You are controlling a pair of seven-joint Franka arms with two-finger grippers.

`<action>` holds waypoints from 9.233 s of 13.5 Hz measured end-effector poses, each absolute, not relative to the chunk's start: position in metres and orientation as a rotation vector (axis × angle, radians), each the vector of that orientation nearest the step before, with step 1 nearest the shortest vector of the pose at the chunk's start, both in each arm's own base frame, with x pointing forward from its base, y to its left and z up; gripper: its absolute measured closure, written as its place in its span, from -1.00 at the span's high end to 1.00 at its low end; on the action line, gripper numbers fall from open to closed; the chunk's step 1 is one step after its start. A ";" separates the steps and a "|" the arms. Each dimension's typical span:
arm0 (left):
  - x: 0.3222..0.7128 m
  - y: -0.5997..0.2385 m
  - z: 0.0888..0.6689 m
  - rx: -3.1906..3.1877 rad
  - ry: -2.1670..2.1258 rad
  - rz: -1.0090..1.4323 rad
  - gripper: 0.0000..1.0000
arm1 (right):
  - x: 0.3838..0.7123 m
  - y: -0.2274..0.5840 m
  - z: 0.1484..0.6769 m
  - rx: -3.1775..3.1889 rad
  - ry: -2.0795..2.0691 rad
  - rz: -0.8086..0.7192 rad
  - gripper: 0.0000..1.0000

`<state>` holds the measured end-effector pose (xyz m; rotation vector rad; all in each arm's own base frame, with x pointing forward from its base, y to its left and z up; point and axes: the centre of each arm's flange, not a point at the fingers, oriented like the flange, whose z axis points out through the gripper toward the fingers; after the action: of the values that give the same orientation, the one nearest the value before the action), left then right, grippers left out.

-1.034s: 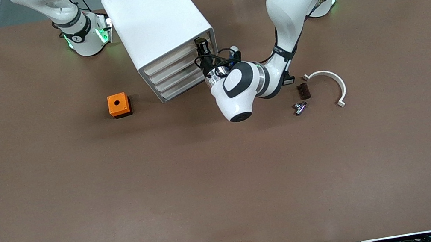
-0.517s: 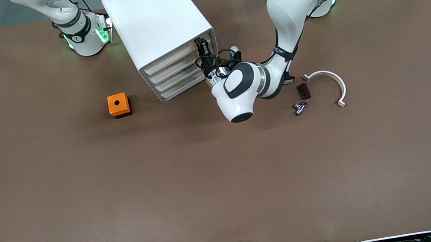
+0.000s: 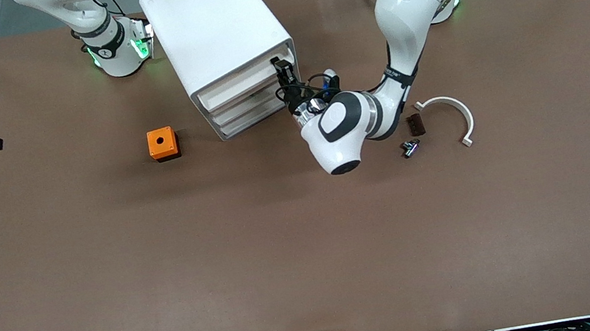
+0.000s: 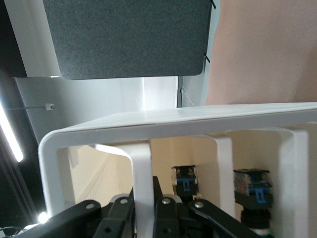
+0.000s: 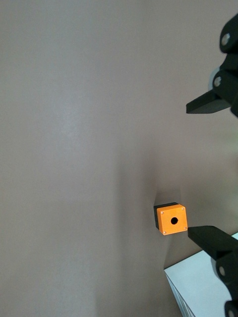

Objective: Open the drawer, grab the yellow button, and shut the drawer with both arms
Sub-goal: 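Pull the drawer out of the cabinet with the left gripper, then release the handle with the left gripper while the right gripper reaches in, then lower the right gripper into the drawer and grasp the yellow button, then lift the button with the right gripper while the left gripper nears the drawer, then push the drawer with the left gripper while the right gripper carries the button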

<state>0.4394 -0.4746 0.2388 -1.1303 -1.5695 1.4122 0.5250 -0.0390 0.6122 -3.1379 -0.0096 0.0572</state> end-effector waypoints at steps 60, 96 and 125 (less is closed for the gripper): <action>0.681 -0.291 0.367 -3.272 -0.772 0.290 1.00 | 0.399 0.501 0.414 -3.088 0.877 0.059 1.00; 0.626 -0.375 0.390 -3.105 -0.649 0.126 1.00 | 0.462 0.447 0.471 -3.122 0.784 0.063 -0.17; 0.495 -0.536 0.373 -3.180 -0.263 0.219 1.00 | 0.610 -0.123 0.255 -3.223 -0.030 -0.061 -0.17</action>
<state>0.4948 -0.5365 0.3730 -3.1804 -0.2635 0.2188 0.6102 -0.1229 0.2552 -3.2232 -0.0301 -0.0609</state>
